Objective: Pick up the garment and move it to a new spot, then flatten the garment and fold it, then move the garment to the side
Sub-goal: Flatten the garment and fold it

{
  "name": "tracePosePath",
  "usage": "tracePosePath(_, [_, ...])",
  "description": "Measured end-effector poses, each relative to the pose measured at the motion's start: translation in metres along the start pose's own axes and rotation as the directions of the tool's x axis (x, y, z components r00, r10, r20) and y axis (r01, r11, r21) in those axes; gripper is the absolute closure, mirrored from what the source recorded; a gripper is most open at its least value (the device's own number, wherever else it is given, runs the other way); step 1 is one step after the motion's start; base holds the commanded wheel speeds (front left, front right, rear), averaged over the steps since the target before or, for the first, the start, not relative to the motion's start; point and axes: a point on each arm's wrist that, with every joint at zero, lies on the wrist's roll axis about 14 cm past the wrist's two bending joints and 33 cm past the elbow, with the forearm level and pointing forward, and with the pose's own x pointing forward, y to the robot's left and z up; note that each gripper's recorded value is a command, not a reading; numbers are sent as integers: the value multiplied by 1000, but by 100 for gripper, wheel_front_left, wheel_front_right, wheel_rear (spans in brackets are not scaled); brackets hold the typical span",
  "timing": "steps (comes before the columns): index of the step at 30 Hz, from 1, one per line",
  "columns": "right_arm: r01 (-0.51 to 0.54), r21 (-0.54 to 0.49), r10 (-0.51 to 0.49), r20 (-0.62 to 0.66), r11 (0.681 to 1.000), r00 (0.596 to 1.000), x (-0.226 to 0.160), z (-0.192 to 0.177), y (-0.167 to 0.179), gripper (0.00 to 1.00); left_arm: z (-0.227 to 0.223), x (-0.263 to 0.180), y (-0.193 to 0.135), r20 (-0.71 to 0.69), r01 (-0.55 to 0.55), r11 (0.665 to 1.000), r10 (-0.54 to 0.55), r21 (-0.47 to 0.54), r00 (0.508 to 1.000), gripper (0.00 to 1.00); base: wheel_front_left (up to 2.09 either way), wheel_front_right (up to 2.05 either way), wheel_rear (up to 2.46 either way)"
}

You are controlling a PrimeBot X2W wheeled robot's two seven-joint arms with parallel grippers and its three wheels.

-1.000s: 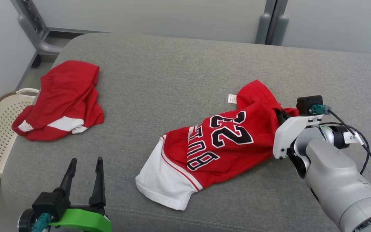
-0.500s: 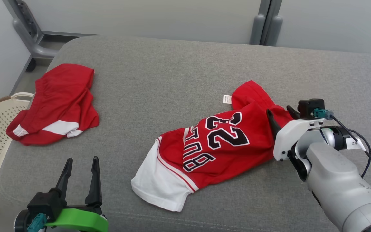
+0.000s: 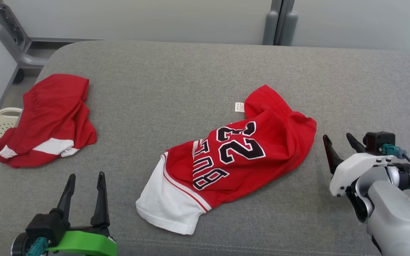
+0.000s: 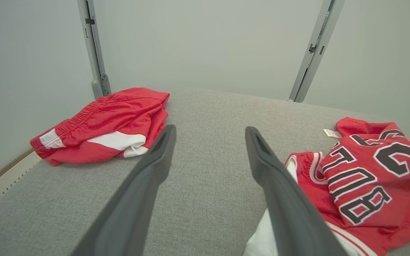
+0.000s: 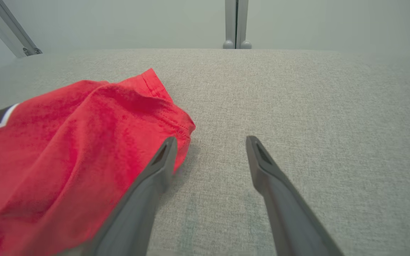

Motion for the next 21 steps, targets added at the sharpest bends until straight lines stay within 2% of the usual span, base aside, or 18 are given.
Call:
tracePosePath(4, [7,21,-6,-35,1000,999,-5,-17,0,0,-3,2,-3,-10,7,1000,-7,0,1000,0,0,0,0])
tracePosePath(21, [-32,58,40,-133,998,990,12,-45,30,0,-6,-1,6,-23,-22,1000,22,6,999,0,0,0,0])
